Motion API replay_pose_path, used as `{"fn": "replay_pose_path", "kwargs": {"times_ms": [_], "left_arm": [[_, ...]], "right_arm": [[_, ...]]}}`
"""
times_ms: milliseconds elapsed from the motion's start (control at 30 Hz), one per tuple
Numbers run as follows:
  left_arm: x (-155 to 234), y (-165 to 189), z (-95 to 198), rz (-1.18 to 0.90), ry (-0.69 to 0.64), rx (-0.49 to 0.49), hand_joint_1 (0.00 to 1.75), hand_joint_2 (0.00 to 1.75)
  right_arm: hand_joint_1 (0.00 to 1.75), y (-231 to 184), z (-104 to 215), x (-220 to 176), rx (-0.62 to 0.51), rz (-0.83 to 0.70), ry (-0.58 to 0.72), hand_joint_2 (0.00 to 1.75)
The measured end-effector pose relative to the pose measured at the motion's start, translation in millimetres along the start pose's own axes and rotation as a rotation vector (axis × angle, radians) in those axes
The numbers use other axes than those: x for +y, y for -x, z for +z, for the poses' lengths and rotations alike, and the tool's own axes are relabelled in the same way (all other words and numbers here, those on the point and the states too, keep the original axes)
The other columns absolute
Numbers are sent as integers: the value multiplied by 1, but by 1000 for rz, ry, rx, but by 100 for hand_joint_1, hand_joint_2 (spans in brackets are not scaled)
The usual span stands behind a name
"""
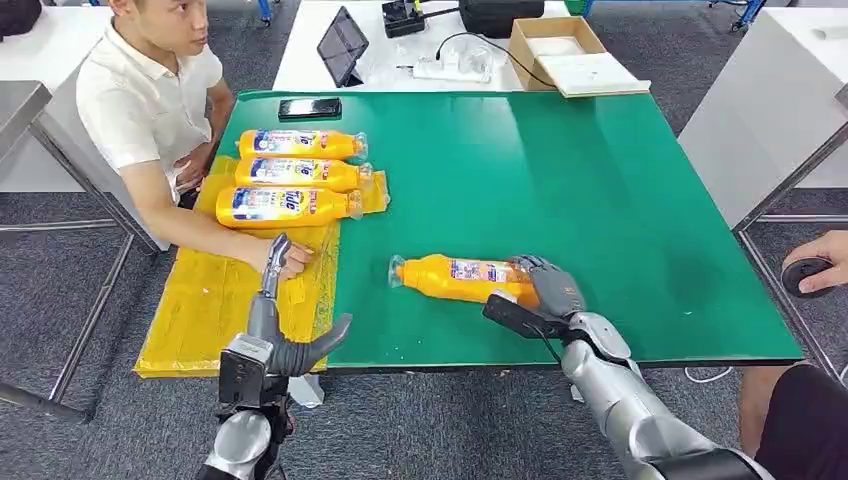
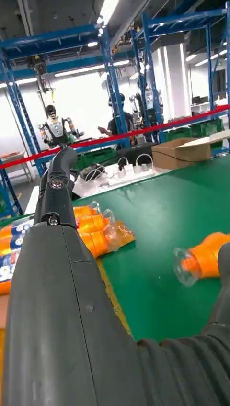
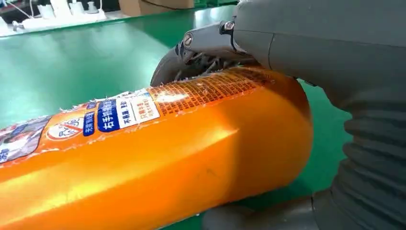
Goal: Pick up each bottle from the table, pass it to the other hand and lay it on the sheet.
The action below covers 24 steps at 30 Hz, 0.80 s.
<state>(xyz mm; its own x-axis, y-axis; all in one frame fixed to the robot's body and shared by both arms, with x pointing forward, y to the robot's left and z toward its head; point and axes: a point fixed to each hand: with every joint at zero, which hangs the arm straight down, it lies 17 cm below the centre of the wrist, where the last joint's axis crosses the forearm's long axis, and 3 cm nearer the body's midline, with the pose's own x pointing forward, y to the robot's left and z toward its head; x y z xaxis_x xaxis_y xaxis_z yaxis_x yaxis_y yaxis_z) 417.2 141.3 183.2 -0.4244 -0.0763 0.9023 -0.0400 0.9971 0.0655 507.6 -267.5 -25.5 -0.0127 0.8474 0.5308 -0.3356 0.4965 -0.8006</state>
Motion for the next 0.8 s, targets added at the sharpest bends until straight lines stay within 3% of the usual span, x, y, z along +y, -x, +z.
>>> {"fn": "replay_pose_path", "kwargs": {"times_ms": [67, 100, 200, 300, 600, 800], "left_arm": [[0, 1, 0, -1, 2, 2, 0, 175], [0, 2, 0, -1, 2, 2, 0, 175], [0, 3, -1, -4, 4, 4, 0, 175], [1, 5, -1, -6, 6, 7, 0, 175], [0, 5, -1, 2, 12, 7, 0, 175], [19, -9, 3, 39, -81, -45, 0, 175]], "right_arm": [[171, -1, 0, 1, 1, -18, -1, 175], [161, 0, 0, 2, 4, -24, -3, 175], [161, 3, 3, 8, 14, -42, -18, 175], [175, 5, 4, 9, 20, -54, -20, 175], [175, 5, 4, 10, 19, -62, -25, 175], [175, -19, 14, 8, -115, -242, 75, 175]]}}
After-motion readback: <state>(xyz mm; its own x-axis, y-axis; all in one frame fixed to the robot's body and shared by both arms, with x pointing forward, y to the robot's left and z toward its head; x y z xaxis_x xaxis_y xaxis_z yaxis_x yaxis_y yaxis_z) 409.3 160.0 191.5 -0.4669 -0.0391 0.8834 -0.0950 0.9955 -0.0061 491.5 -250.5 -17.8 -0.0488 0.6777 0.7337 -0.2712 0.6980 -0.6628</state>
